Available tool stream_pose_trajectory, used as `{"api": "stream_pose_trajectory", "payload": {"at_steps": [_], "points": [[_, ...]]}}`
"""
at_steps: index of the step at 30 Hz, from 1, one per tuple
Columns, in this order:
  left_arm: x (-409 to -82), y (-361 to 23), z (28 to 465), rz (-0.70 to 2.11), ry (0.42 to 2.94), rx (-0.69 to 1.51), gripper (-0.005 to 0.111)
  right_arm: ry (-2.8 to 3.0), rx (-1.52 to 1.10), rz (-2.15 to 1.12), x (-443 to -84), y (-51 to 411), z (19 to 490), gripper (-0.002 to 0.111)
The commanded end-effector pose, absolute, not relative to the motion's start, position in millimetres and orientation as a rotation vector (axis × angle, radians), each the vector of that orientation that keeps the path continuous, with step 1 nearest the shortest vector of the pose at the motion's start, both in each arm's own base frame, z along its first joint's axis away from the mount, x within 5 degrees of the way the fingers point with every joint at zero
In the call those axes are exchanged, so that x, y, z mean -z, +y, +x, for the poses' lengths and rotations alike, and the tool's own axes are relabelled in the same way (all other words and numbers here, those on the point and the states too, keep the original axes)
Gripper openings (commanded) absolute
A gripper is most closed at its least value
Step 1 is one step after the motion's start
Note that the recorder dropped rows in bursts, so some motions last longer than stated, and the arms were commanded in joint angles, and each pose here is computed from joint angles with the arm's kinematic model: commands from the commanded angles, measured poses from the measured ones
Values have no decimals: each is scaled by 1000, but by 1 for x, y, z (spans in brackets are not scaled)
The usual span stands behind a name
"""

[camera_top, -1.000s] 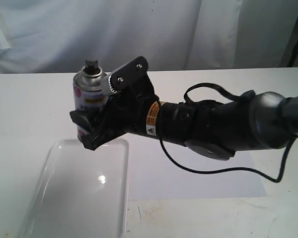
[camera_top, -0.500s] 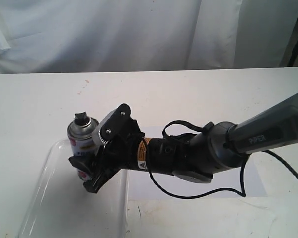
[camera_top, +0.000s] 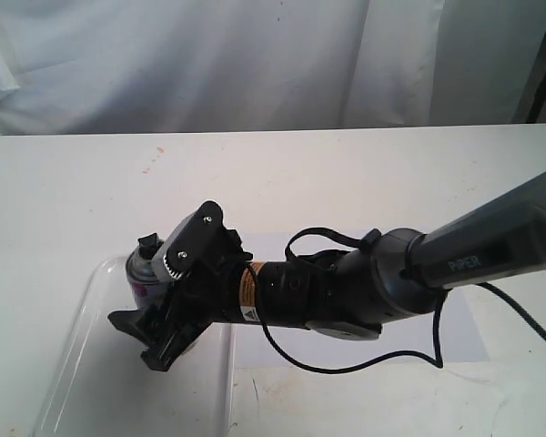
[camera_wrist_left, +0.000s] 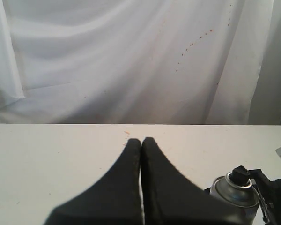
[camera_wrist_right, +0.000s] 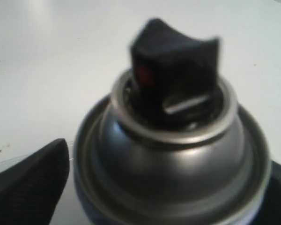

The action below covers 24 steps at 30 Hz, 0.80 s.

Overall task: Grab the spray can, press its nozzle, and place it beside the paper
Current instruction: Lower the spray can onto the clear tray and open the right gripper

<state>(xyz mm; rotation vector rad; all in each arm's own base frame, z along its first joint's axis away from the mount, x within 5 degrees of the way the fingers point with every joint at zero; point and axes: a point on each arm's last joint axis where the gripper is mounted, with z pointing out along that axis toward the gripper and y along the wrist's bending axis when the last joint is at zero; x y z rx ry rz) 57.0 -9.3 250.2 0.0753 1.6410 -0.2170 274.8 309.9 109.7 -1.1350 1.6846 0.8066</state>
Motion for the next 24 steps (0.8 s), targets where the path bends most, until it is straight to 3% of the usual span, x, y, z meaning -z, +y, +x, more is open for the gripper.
{"api": "stream_pose_trajectory", "payload": {"at_steps": [1, 12, 24], "points": [[-250, -9, 57, 79, 1633, 211, 0, 1670, -845, -1160, -120, 312, 271, 85], [-250, -9, 57, 82, 1629, 208, 0, 1796, -800, -1211, -150, 303, 264, 85], [-250, -9, 57, 87, 1628, 201, 0, 1959, -727, -1310, -157, 287, 260, 85]]}}
